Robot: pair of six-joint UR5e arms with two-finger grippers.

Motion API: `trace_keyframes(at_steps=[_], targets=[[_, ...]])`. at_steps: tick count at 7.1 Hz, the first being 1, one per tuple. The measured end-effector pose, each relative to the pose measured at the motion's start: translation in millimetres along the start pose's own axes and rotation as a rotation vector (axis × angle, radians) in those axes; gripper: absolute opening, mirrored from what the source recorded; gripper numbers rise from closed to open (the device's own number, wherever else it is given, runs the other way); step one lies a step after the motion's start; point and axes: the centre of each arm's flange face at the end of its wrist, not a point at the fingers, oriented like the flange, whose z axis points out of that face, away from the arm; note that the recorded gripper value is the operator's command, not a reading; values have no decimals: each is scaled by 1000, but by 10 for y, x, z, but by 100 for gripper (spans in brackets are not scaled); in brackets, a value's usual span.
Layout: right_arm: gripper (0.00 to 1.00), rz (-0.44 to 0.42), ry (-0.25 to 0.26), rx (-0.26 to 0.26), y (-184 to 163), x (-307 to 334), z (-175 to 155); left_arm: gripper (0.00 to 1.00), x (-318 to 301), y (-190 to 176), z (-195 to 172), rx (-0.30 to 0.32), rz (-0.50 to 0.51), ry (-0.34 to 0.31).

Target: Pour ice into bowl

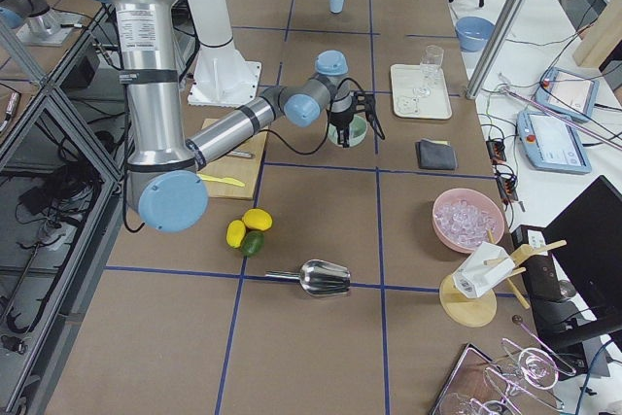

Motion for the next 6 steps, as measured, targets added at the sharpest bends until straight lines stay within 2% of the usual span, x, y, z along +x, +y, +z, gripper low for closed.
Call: trace_keyframes(at_steps=[2,4,5,6], targets=[[0,27,37,-68,190,746,317,100,-31,38,14,-3,-8,5],[0,57,64,-110,253,1066,479,100,-36,42,15,-4,-9,5],[39,68,75,-115,263,1203,486,100,-37,43,16,-4,-9,5],[99,76,86,-115,260,1326,476,100,-36,43,16,-4,-9,5]])
